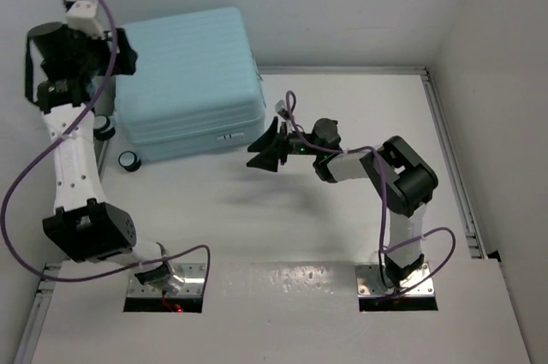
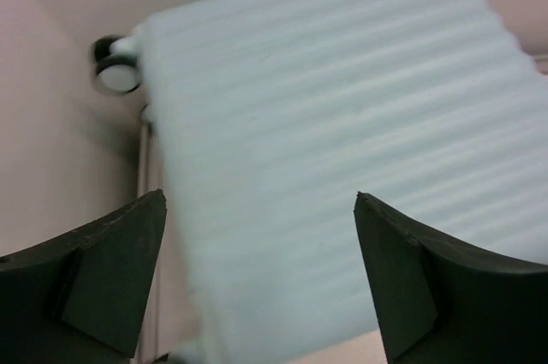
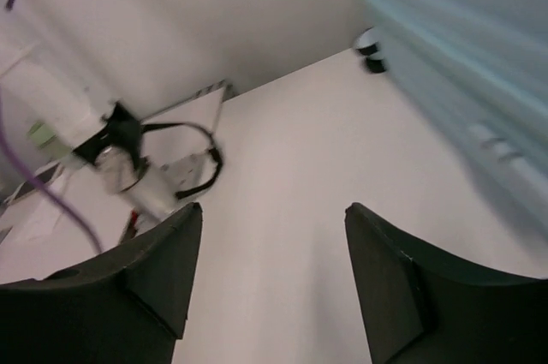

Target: Pack the luggage

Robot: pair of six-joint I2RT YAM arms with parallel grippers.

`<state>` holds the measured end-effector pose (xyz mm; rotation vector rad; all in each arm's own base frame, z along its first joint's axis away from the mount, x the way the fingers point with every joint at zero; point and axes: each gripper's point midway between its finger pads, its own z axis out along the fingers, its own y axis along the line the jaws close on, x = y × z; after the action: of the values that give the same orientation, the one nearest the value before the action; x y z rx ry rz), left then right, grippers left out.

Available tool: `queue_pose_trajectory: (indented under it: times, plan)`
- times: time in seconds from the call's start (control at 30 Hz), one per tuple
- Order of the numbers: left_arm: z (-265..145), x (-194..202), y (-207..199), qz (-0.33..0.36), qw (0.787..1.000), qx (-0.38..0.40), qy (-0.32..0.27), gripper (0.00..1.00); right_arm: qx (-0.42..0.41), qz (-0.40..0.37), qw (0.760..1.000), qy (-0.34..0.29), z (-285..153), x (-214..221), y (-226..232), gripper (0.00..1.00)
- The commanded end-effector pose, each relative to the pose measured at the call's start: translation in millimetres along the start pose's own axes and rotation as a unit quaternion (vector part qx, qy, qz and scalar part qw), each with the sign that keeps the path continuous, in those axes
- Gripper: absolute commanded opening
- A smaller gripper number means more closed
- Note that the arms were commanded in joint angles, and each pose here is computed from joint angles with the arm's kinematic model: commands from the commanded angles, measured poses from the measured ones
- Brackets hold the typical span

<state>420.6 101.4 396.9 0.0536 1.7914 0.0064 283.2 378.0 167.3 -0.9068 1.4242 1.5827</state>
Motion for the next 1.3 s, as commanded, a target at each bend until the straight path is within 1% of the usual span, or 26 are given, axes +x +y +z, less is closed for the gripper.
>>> queue_pose_trajectory:
  times: [0.0,0.07,0.1,0.17,0.23,0.27,0.33,0.37,0.4,0.43,0.5,0.53,0.63,0.67,0.7,0.73,0.77,0.8,0.87,0.93,0.97,1.03,1.07,1.13,1.23,1.27]
  plan:
    - [45.2,2.0,-53.5,0.026,0.998,0.049,0.025,0.9,0.072,-0.089,0.989,-0.092,-26.1,-66.4,-34.6,0.66]
    - [73.8,14.4,-71.0,0.03,0.997,0.061,0.045,0.86,0.148,-0.067,0.981,-0.105,-53.0,-79.3,-78.1,0.64]
    - [82.3,6.7,-89.7,0.039,0.996,0.068,0.039,0.86,0.197,-0.077,0.967,-0.139,-60.9,-104.3,-107.7,0.62]
    - [107.3,22.3,-99.4,0.03,0.995,0.069,0.06,0.83,0.26,-0.059,0.952,-0.152,-89.4,-118.8,-153.3,0.62]
    - [121.2,24.5,-99.8,0.013,0.996,0.068,0.064,0.8,0.277,-0.067,0.945,-0.158,-96.3,-128.3,-174.8,0.64]
    - [135.8,40.1,-93.8,-0.013,0.995,0.061,0.082,0.8,0.283,-0.08,0.941,-0.165,-102.0,-142.4,-187.7,0.66]
    - [144.4,41.4,-53.1,-0.051,0.996,-0.002,0.077,0.8,0.311,-0.058,0.933,-0.174,-107.0,-140.0,-209.7,0.68]
    - [145.7,32.7,-34.3,-0.068,0.996,-0.032,0.057,0.84,0.332,-0.027,0.928,-0.168,-112.0,-125.9,-225.7,0.71]
    - [146.9,30.8,-16.3,-0.093,0.992,-0.064,0.05,0.87,0.355,-0.019,0.914,-0.194,-117.1,-140.5,-236.4,0.73]
    - [137.3,21.6,23.0,-0.105,0.985,-0.129,0.034,0.91,0.366,-0.005,0.911,-0.192,-117.7,-128.8,-246.6,0.75]
    - [132.3,14.7,59.1,-0.137,0.976,-0.17,0.014,0.94,0.388,0.015,0.9,-0.199,-122.4,-127.4,-258.1,0.81]
    - [123.7,5.9,92.3,-0.141,0.969,-0.201,-0.002,0.94,0.397,0.024,0.896,-0.198,-125.7,-121.4,-262.9,0.82]
    - [107.7,-1.7,136.8,-0.116,0.962,-0.249,-0.013,0.92,0.413,0.054,0.89,-0.184,-131.2,-106.8,-268.9,0.83]
    - [107.7,-1.9,147.8,-0.106,0.961,-0.256,-0.014,0.86,0.416,0.07,0.89,-0.175,-135.2,-100.9,-269.9,0.82]
    - [108.2,0.2,153.8,-0.092,0.964,-0.248,-0.009,0.82,0.42,0.086,0.889,-0.164,-142.4,-93.6,-272.4,0.79]
    - [111.3,7.8,158.9,-0.087,0.97,-0.225,-0.002,0.7,0.424,0.1,0.886,-0.157,-146.8,-88.7,-273.2,0.76]
    - [120.6,21.3,164.1,-0.085,0.973,-0.216,0.011,0.66,0.42,0.106,0.889,-0.148,-150.0,-85.0,-272.4,0.72]
    - [126.8,35.6,160.9,-0.091,0.974,-0.204,0.03,0.62,0.424,0.125,0.887,-0.135,-157.2,-76.6,-274.9,0.6]
    - [138.2,59.2,150.7,-0.129,0.985,-0.109,0.043,0.6,0.395,0.182,0.89,-0.141,-162.6,-75.8,-277.8,0.52]
    - [154.3,72.7,129.5,-0.171,0.984,-0.024,0.035,0.63,0.358,0.238,0.891,-0.149,-172.5,-81.1,-282.2,0.52]
    - [158.0,84.0,109.8,-0.186,0.981,0.032,0.042,0.72,0.331,0.261,0.894,-0.151,-168.6,-87.7,-278.8,0.54]
    - [174.0,91.9,79.8,-0.219,0.97,0.092,0.041,0.89,0.337,0.279,0.886,-0.154,-177.1,-88.4,-276.5,0.58]
    - [180.3,96.3,72.1,-0.232,0.966,0.106,0.044,0.93,0.34,0.276,0.887,-0.15,-177.8,-87.0,-274.0,0.59]
    - [191.7,97.4,58.1,-0.241,0.96,0.134,0.041,0.97,0.334,0.28,0.889,-0.143,-177.3,-90.0,-265.9,0.65]
    - [211.6,110.8,12.8,-0.257,0.942,0.206,0.059,0.97,0.338,0.298,0.881,-0.144,-184.1,-89.0,-256.8,0.65]
    - [214.6,110.4,-15.5,-0.269,0.93,0.242,0.069,0.98,0.344,0.297,0.88,-0.14,-190.9,-83.1,-255.8,0.66]
